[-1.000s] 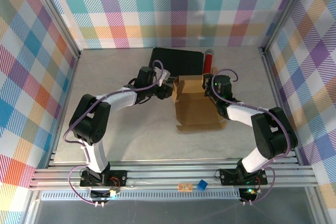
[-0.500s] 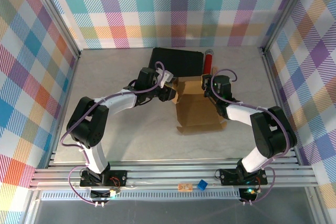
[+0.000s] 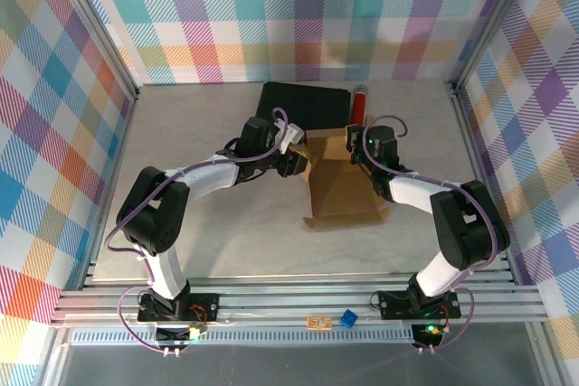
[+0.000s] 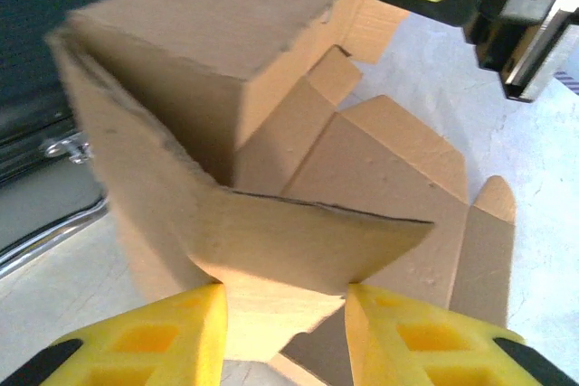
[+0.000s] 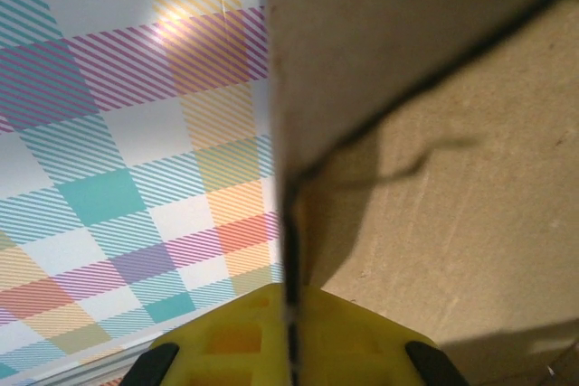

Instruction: Fold the paper box

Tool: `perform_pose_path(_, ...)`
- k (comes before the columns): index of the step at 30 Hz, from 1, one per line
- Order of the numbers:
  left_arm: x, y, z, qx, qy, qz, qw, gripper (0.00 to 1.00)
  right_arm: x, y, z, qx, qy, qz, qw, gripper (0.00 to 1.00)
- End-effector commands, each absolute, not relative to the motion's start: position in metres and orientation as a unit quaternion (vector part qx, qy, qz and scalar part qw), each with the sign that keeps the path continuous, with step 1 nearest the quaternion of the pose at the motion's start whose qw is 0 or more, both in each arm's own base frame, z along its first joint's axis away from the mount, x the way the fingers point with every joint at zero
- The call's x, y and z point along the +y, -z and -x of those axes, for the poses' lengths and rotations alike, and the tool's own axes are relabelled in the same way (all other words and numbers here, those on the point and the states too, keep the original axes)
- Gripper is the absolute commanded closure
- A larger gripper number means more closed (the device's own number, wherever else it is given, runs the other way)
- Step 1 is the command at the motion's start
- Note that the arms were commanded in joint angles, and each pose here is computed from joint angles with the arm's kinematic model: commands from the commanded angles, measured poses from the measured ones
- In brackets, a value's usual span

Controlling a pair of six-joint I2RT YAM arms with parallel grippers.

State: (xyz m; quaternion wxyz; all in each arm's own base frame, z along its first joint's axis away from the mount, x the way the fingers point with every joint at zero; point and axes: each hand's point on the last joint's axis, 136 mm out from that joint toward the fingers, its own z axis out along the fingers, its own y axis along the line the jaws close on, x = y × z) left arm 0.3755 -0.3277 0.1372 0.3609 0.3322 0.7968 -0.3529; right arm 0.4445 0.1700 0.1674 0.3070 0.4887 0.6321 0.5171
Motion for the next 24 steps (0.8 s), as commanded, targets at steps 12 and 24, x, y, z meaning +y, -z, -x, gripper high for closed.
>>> perform_pose_path(12, -0.342, -0.129, -0.391, 0.793, 0.329, -0.329, 0.392, 0.64, 0.18, -0.18, -0.448, 0.634, -0.534, -0.473, 0.299, 1.0)
perform_pose_path(24, -0.322, -0.148, -0.41, 0.799, 0.345, -0.276, 0.408, 0.56, 0.178, -0.175, -0.446, 0.667, -0.495, -0.496, 0.254, 1.0)
